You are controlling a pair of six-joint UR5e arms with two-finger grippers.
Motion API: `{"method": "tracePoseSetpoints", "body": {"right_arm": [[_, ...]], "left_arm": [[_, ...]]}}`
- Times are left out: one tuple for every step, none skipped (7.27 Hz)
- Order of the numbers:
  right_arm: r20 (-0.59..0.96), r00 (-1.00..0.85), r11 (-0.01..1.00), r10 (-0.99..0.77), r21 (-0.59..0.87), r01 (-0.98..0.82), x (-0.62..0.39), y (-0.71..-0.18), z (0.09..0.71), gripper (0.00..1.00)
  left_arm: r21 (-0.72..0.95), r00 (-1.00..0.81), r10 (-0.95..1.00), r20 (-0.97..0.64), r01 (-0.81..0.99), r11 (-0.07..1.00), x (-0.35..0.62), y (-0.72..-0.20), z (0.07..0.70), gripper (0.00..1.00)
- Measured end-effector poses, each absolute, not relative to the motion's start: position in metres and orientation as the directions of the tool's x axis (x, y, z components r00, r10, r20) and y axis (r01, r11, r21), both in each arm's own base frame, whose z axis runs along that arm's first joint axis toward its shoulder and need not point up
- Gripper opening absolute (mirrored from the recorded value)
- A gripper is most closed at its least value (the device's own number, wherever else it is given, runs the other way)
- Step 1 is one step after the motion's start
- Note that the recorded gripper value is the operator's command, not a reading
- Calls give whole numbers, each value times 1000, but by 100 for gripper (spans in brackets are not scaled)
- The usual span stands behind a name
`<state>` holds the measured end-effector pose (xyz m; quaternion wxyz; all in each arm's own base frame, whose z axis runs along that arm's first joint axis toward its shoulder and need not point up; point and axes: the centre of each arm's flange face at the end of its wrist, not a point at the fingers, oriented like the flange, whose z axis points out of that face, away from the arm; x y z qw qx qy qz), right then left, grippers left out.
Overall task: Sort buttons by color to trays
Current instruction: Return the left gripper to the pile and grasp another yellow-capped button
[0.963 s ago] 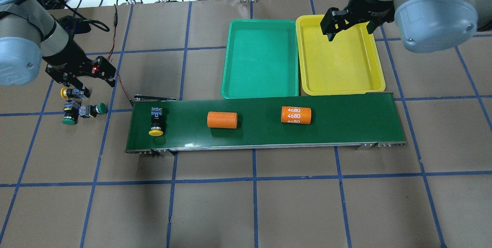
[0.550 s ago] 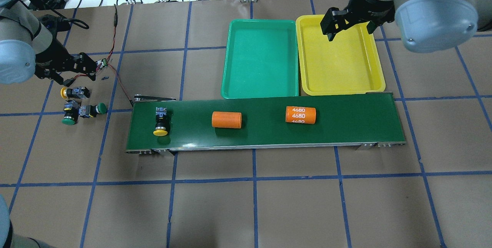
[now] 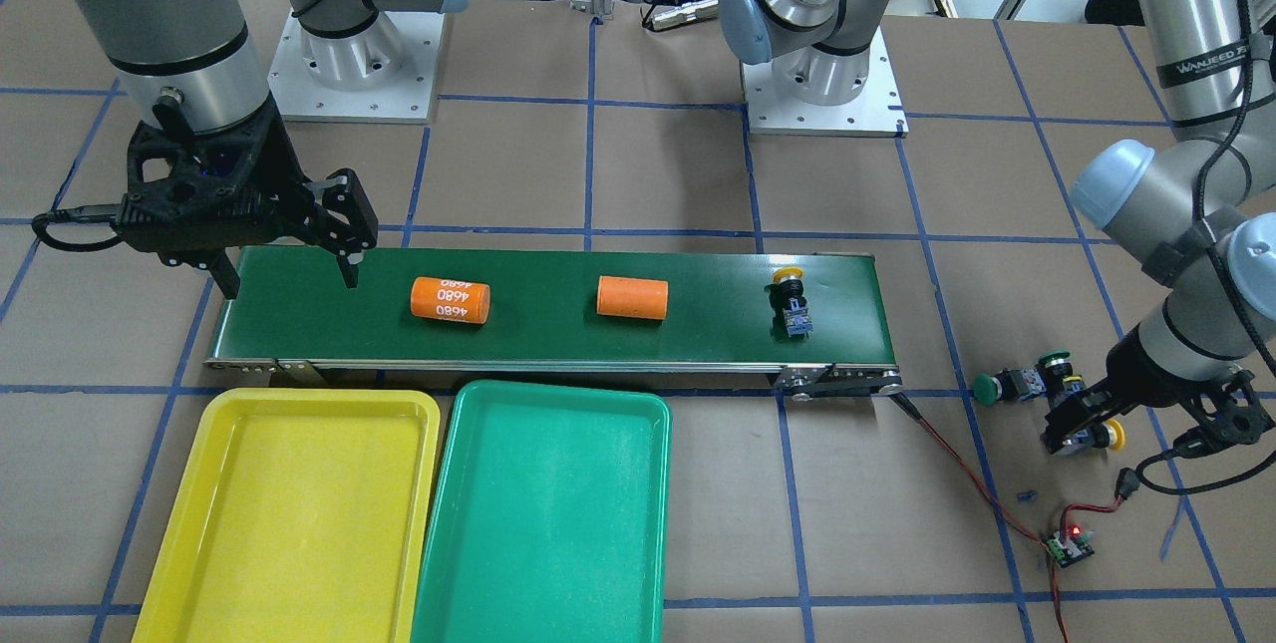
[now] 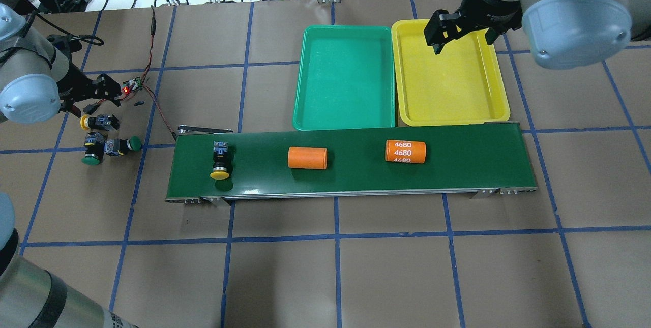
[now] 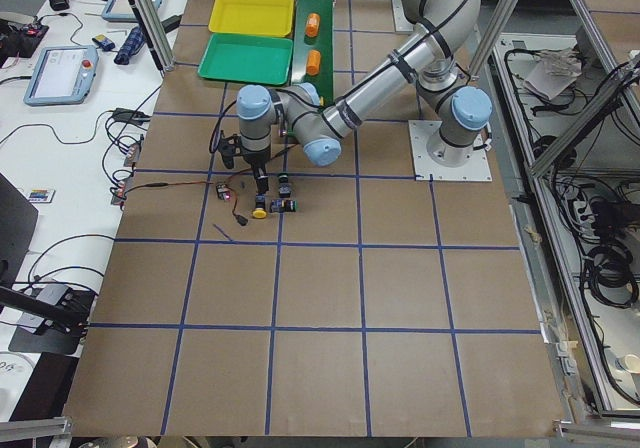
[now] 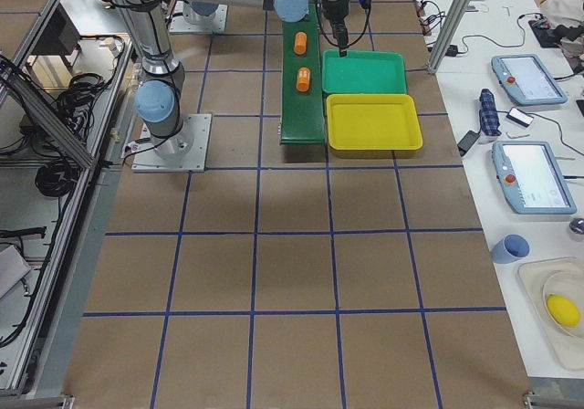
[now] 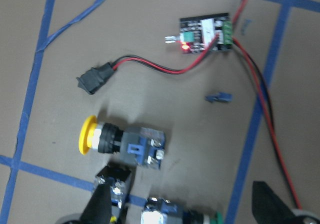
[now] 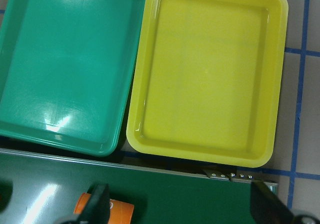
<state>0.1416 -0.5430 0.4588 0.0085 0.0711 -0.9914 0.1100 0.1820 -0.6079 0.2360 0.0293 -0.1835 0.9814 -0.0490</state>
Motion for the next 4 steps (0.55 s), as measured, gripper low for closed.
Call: {"method": "tracePoseSetpoints", "body": {"right_arm": [[32,-990,966,-139,-216,-142,142,-543,459,100],[32,-990,966,-138,-216,-142,142,-543,459,100],[32,-990,966,-138,-216,-142,142,-543,459,100],[32,-990,966,-139,-216,-143,142,-543,459,100]], "left_arm": [[-111,-918,-396,-23,-391,914,190,-611,232,100],[-119,-913,-408,-17,-403,907,195,-616,229,100],[-121,-909,-416,-14,-411,903,198,-620,223,100],[-113,-902,-431,-10,-427,897,199,-622,213,100]]}}
